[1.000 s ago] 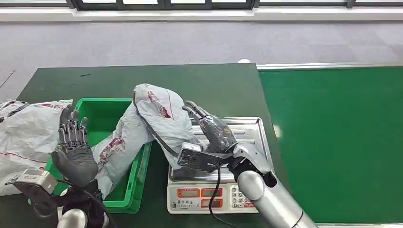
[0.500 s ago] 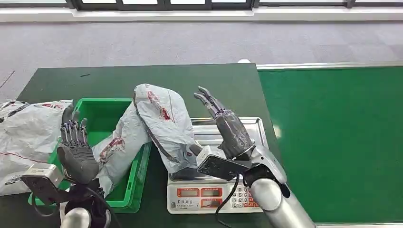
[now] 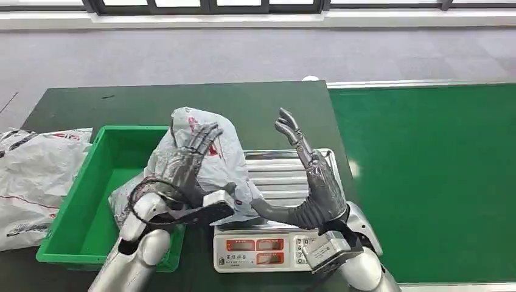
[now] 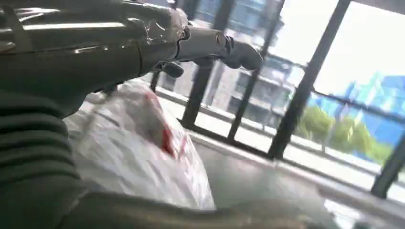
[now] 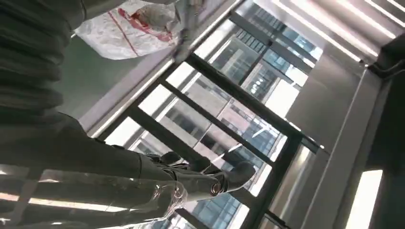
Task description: Moved the parcel from conveyor to table for the left to box.
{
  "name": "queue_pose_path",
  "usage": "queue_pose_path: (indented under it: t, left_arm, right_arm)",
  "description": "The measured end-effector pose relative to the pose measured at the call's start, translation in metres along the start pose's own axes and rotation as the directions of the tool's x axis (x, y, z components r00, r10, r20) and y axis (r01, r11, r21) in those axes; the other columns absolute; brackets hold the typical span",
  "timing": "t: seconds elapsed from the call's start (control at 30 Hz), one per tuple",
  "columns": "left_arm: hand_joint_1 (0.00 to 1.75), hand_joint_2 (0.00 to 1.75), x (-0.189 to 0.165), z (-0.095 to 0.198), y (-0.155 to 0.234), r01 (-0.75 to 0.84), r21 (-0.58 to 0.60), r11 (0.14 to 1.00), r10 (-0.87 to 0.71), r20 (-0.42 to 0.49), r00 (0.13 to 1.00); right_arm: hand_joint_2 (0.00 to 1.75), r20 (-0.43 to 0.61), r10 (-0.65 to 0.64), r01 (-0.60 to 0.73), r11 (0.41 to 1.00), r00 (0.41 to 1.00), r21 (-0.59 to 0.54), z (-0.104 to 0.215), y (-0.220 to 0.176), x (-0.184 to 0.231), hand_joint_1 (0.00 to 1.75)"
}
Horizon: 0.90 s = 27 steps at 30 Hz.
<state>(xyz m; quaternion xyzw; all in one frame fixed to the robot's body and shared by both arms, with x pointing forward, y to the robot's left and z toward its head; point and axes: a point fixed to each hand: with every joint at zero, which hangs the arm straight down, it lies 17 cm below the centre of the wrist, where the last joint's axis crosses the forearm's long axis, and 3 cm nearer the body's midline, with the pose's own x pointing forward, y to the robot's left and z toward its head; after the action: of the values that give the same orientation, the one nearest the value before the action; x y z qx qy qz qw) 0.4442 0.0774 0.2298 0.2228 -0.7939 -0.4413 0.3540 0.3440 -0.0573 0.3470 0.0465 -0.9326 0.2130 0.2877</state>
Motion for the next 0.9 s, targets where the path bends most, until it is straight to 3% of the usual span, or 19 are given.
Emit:
queue_pose_path:
  t: [0.2,0.5,0.53,0.63,0.67,0.9]
  left_arm:
    - [0.0,1.75,-0.018,-0.007,-0.047,0.115,-0.208,0.971,-0.105,0.059,0.993]
    - [0.0,1.75,-0.029,0.012,-0.098,0.162,-0.486,0.859,-0.096,0.158,0.983]
    - [1.48,1.75,-0.032,0.018,-0.103,0.169,-0.52,0.837,-0.093,0.168,0.981]
    - [1.48,1.75,-0.037,0.029,-0.113,0.183,-0.582,0.793,-0.084,0.193,0.978]
    - [1.75,1.75,-0.04,0.033,-0.114,0.193,-0.597,0.779,-0.089,0.199,0.976]
    - [1.75,1.75,-0.056,0.051,-0.117,0.258,-0.667,0.699,-0.129,0.238,0.963]
  right_arm:
    - [1.75,0.007,-0.011,0.011,1.0,1.0,0.009,0.002,0.0,0.001,0.0]
    - [1.75,-0.007,-0.031,0.031,0.999,0.999,0.023,0.007,-0.002,-0.006,0.0]
    - [1.75,-0.01,-0.033,0.033,0.999,0.999,0.024,0.008,-0.002,-0.007,0.0]
    - [1.75,-0.014,-0.035,0.035,0.999,0.999,0.02,0.013,-0.003,-0.009,0.0]
    - [1.75,-0.015,-0.034,0.034,0.999,0.999,0.02,0.015,-0.002,-0.009,0.0]
    - [1.75,-0.042,-0.03,0.032,0.999,0.999,0.031,0.022,-0.001,-0.014,0.0]
